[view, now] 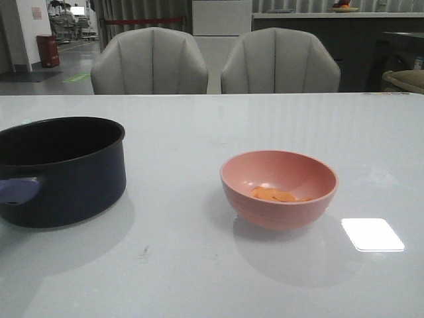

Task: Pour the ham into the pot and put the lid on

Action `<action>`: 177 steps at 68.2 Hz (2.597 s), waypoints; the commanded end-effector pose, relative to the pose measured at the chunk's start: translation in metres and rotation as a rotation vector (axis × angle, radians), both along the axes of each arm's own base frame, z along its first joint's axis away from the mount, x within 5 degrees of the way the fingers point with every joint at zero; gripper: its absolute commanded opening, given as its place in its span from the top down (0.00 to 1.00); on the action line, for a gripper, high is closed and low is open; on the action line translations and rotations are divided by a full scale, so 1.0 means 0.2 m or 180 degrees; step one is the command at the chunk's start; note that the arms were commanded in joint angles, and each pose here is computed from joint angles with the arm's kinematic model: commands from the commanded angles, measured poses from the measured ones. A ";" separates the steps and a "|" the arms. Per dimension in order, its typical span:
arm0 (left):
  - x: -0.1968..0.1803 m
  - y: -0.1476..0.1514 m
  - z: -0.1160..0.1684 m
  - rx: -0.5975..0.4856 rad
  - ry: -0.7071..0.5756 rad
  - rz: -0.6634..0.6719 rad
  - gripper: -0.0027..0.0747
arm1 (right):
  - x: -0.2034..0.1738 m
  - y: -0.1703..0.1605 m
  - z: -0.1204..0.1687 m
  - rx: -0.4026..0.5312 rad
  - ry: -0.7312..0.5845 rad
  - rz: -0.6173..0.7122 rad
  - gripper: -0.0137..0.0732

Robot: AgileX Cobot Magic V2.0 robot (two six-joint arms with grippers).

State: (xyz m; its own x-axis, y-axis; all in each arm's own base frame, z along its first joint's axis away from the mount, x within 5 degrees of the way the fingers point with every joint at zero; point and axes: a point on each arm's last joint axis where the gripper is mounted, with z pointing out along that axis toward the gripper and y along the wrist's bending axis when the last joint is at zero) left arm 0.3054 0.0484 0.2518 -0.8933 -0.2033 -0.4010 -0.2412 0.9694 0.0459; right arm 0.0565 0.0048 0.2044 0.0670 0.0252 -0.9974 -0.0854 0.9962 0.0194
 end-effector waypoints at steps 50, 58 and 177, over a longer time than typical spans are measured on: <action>0.20 0.00 -0.14 -0.0051 -0.0017 -0.0103 0.20 | -0.02 0.00 0.05 -0.0023 -0.0365 -0.0015 0.67; 0.21 0.01 -0.03 -0.0038 -0.0049 -0.0083 0.21 | -0.02 0.00 0.05 -0.0023 -0.0365 -0.0015 0.67; -1.35 -0.30 0.24 -0.0570 -0.3804 -0.1360 0.21 | -0.03 0.00 0.19 0.0218 -0.0485 0.0046 0.67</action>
